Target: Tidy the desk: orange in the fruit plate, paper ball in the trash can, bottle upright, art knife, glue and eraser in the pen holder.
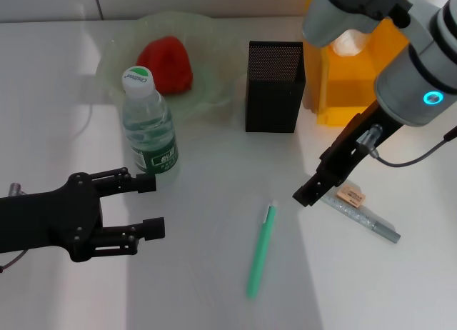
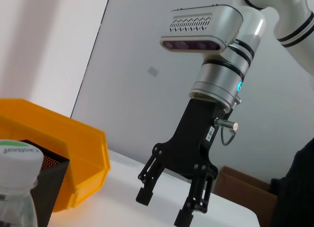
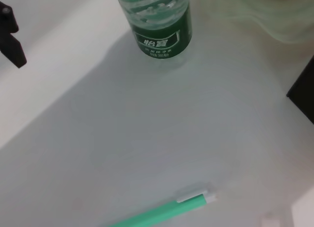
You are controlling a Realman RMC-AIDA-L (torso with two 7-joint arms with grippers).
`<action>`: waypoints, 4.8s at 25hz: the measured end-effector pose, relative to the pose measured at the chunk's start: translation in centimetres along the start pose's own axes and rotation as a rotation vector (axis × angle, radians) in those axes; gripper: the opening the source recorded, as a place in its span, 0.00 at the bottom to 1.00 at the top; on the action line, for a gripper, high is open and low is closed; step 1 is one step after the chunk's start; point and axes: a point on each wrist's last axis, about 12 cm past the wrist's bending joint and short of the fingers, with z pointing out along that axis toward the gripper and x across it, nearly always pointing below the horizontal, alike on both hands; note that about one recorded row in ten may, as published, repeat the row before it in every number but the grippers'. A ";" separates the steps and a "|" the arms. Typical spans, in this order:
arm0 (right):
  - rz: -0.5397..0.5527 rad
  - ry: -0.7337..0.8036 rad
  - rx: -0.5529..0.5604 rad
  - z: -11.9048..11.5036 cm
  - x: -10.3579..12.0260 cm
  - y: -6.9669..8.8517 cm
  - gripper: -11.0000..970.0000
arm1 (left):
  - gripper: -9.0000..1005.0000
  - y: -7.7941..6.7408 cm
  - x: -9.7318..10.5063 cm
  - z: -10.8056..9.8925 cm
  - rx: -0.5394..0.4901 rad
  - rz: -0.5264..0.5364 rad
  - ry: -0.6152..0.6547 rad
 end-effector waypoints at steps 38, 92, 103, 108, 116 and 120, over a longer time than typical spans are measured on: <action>-0.224 0.022 -0.077 3.0 -2.3 0.9 0.84 | 0.78 -0.2 1.3 -2.6 -0.066 -0.021 0.084; 0.340 0.072 -0.085 8.3 -1.6 -0.9 0.72 | 0.78 0.2 0.6 -2.6 -0.122 0.037 0.014; 0.316 0.091 -0.062 9.0 -1.8 -0.7 0.48 | 0.78 0.1 0.7 -2.5 -0.120 0.034 0.017; 0.316 0.095 -0.058 9.2 -1.8 -0.7 0.45 | 0.78 0.1 0.7 -2.4 -0.116 0.033 0.019; 0.310 0.073 -0.056 9.1 -2.3 -0.6 0.45 | 0.78 0.1 0.7 -2.3 -0.113 0.033 0.017; 0.305 0.065 -0.051 9.1 -2.5 -0.7 0.45 | 0.78 0.1 0.8 -2.3 -0.113 0.032 0.017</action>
